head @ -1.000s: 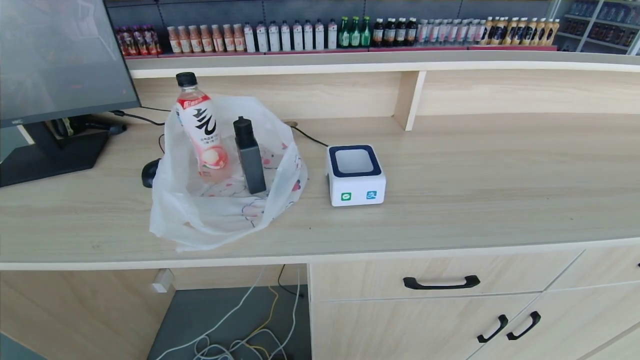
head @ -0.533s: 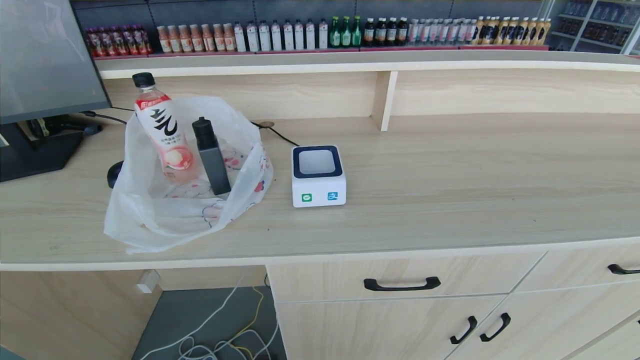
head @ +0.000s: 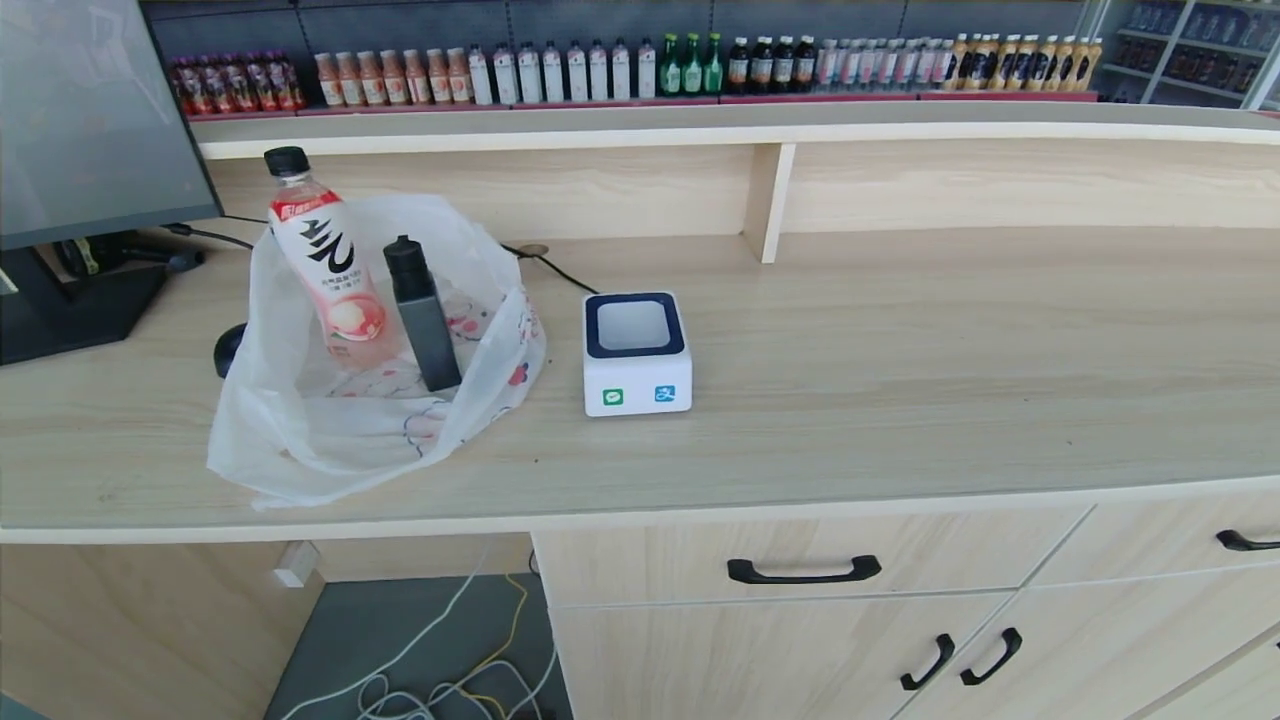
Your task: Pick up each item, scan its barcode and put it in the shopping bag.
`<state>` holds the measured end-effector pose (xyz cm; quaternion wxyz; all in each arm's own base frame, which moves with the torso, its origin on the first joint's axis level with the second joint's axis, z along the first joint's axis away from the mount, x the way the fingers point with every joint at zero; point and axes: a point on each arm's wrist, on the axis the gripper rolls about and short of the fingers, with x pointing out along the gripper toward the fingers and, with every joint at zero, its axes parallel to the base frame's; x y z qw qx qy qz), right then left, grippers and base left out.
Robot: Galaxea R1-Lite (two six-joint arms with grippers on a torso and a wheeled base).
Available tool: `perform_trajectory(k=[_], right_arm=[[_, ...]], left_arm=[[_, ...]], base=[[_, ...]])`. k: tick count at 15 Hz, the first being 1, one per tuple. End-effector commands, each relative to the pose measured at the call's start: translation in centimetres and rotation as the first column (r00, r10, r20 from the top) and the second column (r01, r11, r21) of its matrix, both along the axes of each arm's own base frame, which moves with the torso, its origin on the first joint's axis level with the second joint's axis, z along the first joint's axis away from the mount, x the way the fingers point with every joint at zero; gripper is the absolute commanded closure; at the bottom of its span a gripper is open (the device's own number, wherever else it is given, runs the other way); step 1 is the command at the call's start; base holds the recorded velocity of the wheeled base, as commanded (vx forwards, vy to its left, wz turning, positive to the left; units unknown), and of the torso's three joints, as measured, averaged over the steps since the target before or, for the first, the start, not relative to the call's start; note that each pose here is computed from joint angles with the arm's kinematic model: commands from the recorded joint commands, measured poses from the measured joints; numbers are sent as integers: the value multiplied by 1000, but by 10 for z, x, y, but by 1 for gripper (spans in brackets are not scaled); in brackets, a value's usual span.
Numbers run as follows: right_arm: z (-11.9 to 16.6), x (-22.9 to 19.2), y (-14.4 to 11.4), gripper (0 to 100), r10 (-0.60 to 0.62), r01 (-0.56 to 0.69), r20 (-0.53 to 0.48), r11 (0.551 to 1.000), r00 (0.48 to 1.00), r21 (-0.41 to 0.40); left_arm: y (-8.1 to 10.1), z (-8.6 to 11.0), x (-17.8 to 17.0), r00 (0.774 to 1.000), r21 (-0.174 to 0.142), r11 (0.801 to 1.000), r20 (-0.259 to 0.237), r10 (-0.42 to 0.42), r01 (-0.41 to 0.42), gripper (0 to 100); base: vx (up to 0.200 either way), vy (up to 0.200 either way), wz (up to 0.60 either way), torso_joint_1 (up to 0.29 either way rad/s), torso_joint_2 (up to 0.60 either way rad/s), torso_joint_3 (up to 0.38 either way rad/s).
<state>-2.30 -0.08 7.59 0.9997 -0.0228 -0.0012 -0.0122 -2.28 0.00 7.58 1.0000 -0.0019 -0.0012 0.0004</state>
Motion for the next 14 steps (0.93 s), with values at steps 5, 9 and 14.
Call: perform_trajectory(k=[5, 9, 14], right_arm=[[0, 0, 0, 0, 1, -1, -1, 1000, 1000, 0], [0, 0, 0, 0, 1, -1, -1, 1000, 1000, 0], [0, 0, 0, 0, 1, -1, -1, 1000, 1000, 0]], left_arm=[[0, 0, 0, 1000, 1, 1000, 1, 1, -1, 0], [0, 0, 0, 1000, 1, 1000, 1, 1, -1, 0], [0, 0, 0, 1000, 2, 1000, 1, 1, -1, 0]], base=[[0, -120, 0, 0, 2, 3], [0, 0, 0, 0, 0, 0], [0, 0, 0, 0, 0, 0]])
